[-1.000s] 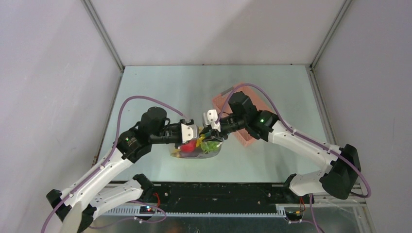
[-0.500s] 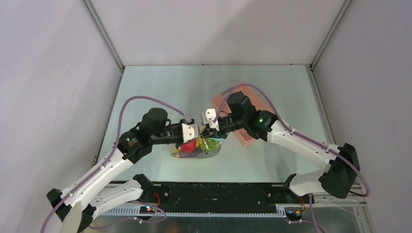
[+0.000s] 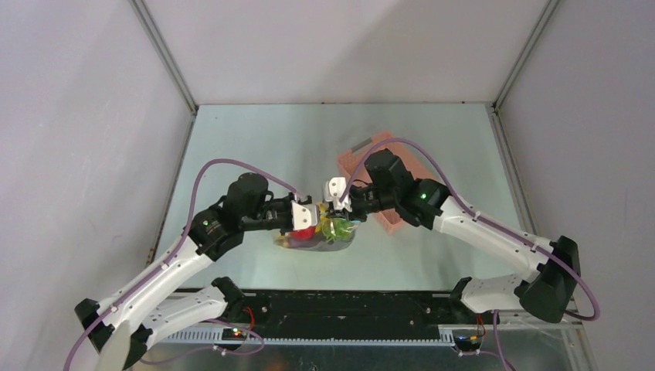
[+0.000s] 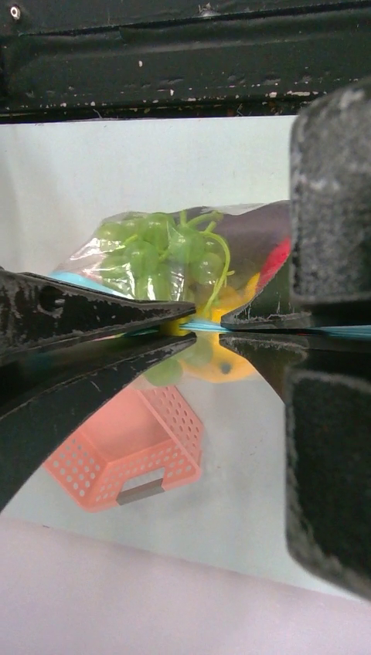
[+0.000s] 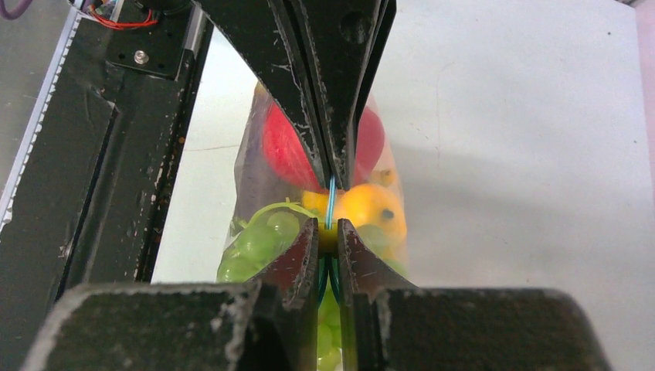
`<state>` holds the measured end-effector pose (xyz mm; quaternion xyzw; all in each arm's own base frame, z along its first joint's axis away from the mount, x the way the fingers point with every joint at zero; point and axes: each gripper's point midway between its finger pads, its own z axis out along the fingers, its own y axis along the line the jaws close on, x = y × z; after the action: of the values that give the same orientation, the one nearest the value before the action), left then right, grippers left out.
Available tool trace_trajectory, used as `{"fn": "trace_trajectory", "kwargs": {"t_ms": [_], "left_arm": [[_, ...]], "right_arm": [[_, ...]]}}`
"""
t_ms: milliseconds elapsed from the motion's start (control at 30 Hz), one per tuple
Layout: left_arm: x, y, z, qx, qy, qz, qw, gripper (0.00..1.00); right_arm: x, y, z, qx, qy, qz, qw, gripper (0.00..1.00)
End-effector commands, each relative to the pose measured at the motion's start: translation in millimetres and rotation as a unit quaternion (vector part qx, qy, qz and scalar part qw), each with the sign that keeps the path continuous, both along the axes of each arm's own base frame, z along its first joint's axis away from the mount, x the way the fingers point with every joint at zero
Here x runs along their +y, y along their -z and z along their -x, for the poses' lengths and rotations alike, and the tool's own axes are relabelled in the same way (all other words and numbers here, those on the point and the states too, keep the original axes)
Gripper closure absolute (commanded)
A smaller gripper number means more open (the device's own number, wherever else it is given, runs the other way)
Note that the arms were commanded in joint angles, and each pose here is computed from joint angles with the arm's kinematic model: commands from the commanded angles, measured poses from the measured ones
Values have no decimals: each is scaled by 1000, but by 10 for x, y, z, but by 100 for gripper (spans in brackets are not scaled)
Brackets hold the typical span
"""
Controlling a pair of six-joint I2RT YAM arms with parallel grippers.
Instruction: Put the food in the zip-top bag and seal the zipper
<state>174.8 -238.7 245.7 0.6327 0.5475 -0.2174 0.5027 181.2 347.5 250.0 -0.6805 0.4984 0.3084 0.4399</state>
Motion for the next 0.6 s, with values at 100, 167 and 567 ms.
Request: {"fn": "trace_trajectory", "kwargs": {"t_ms": [100,167,567], "left_arm": [[279,168,-150,-14,-58,-50,997,100],[284,171,-143,-14,-56,-51,997,100],[266,160,-114,-8,-46,-53,997,100]], "right_arm": [[-396,-223,-12,-15,50,19,998,95],[-439,-182,0,-11,54,30,998,95],[-586,-105,-8,0,82,56,995,100]]}}
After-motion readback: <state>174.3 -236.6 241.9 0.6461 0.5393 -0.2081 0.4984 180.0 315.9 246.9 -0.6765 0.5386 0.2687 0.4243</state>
